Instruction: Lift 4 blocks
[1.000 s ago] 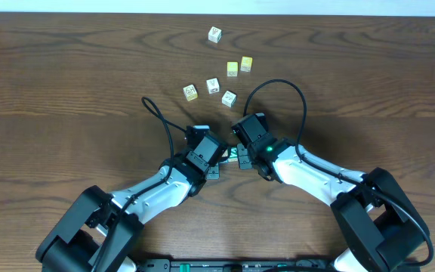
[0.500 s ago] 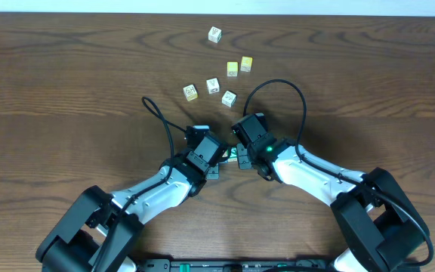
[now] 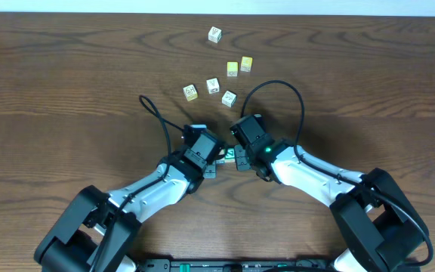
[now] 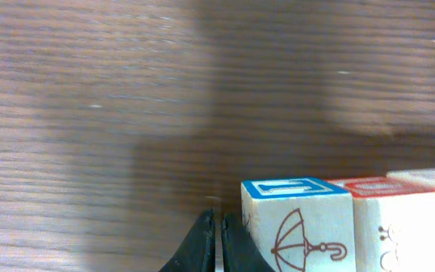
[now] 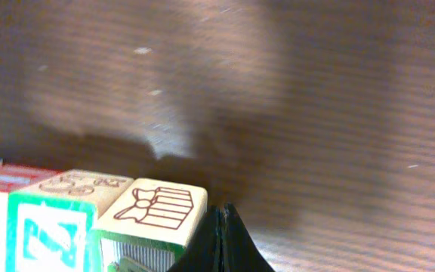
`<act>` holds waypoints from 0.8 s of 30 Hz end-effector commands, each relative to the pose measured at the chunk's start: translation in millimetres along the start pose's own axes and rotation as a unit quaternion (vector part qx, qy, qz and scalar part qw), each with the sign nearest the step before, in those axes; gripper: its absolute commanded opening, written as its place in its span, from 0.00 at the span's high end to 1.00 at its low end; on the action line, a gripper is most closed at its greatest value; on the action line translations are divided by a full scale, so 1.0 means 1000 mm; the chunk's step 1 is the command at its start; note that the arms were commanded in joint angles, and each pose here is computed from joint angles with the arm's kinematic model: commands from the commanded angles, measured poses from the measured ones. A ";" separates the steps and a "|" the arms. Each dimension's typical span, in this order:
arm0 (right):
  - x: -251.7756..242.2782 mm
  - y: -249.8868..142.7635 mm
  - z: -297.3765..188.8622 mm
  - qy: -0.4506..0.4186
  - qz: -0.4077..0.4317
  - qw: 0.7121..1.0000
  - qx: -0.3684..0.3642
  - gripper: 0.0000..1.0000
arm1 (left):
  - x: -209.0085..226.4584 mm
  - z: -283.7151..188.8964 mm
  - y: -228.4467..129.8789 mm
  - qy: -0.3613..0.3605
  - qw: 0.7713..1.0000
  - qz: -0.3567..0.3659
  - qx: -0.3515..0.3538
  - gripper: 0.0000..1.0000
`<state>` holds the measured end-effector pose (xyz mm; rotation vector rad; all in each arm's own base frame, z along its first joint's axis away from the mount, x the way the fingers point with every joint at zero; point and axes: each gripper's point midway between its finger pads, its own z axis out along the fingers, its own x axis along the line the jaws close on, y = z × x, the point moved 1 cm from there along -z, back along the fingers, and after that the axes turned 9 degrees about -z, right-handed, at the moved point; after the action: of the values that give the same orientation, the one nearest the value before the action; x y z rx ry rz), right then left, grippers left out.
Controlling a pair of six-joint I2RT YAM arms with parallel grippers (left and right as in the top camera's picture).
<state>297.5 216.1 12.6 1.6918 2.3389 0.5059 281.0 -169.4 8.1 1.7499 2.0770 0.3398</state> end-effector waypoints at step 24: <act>0.045 -0.004 -0.003 0.082 -0.022 0.996 0.017 0.99 | -0.029 -0.014 0.017 -0.064 0.998 0.010 -0.005 0.93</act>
<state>292.1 222.1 10.3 1.6935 2.3732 0.5124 284.5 -161.4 8.4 1.7594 2.0796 0.3564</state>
